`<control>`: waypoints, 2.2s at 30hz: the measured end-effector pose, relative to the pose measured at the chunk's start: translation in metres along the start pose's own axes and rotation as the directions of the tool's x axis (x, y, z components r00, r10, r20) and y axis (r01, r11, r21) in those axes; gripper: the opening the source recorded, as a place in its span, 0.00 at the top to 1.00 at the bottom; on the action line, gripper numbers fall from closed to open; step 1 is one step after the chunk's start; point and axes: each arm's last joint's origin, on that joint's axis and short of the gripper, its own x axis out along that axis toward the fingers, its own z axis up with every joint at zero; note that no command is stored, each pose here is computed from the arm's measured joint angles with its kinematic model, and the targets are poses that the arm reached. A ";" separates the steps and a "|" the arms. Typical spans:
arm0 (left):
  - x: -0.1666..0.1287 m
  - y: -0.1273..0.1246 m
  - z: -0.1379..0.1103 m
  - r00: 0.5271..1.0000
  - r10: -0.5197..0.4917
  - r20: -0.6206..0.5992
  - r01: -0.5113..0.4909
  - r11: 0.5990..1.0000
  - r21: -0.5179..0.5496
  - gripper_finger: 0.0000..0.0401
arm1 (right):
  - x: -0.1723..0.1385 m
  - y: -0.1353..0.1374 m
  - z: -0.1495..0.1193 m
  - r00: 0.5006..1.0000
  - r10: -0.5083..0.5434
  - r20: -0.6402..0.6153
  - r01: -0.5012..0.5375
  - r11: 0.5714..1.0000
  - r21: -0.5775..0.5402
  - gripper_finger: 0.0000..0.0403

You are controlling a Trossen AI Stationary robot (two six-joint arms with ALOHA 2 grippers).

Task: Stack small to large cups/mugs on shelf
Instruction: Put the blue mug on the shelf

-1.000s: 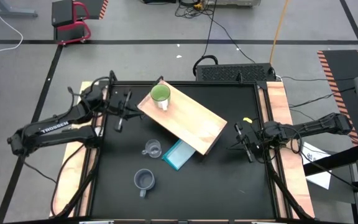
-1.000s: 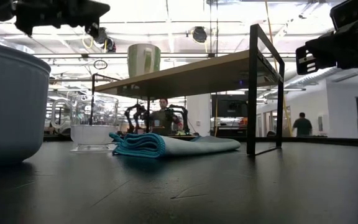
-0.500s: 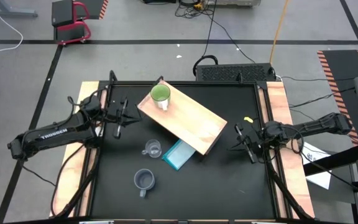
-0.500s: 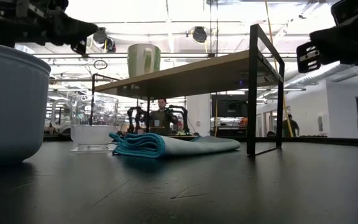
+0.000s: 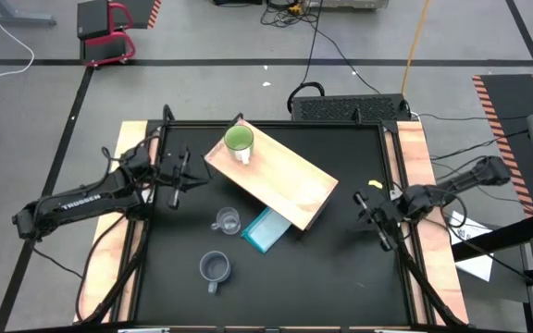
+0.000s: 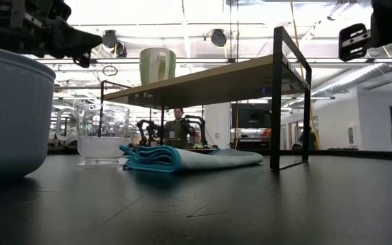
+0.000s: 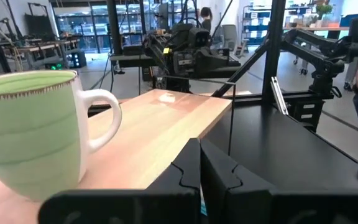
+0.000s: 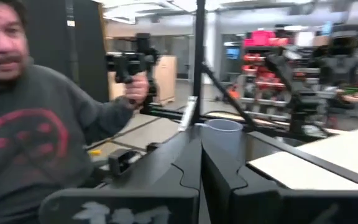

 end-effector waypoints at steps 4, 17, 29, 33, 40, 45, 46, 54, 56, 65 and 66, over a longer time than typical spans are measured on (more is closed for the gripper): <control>0.000 0.000 -0.005 1.000 -0.001 -0.011 0.001 1.000 -0.005 1.00 | 0.000 0.005 -0.001 0.996 -0.087 -0.006 0.087 0.996 -0.028 1.00; 0.000 -0.001 -0.020 0.999 -0.004 -0.045 0.006 0.999 0.045 1.00 | -0.001 0.009 -0.004 0.967 -0.251 -0.044 0.248 0.966 -0.071 1.00; -0.001 -0.003 -0.036 0.998 -0.007 -0.065 0.011 0.998 0.063 1.00 | -0.002 0.004 -0.007 0.943 -0.324 -0.076 0.316 0.943 -0.100 1.00; -0.001 -0.003 -0.036 0.998 -0.008 -0.065 0.012 0.998 0.062 1.00 | -0.001 0.004 -0.009 0.953 -0.288 -0.098 0.278 0.955 -0.100 1.00; -0.001 -0.003 -0.036 0.998 -0.010 -0.067 0.016 0.996 0.090 1.00 | -0.002 0.005 -0.016 0.945 -0.283 -0.163 0.265 0.956 -0.124 1.00; -0.001 -0.003 -0.037 0.997 -0.011 -0.071 0.019 0.994 0.110 1.00 | -0.001 0.009 -0.017 0.975 -0.134 -0.176 0.114 0.986 -0.119 1.00; -0.001 -0.003 -0.037 0.997 -0.011 -0.071 0.019 0.994 0.110 1.00 | -0.001 0.010 -0.017 0.980 -0.091 -0.176 0.069 0.990 -0.126 1.00; -0.001 -0.004 -0.038 0.996 -0.018 -0.085 0.027 0.995 0.098 1.00 | -0.001 0.016 -0.014 0.984 0.100 -0.149 -0.125 0.977 -0.172 1.00; -0.001 -0.004 -0.039 0.996 -0.019 -0.089 0.028 0.995 0.098 1.00 | -0.001 0.016 -0.012 0.988 0.099 -0.122 -0.122 0.974 -0.193 1.00; -0.001 -0.004 -0.039 0.996 -0.023 -0.090 0.033 0.994 0.104 0.99 | 0.000 -0.002 -0.005 0.997 -0.058 -0.052 0.046 0.975 -0.219 1.00; -0.001 -0.004 -0.039 0.996 -0.028 -0.090 0.037 0.994 0.103 0.99 | -0.001 -0.006 -0.005 0.995 -0.085 -0.054 0.072 0.975 -0.211 1.00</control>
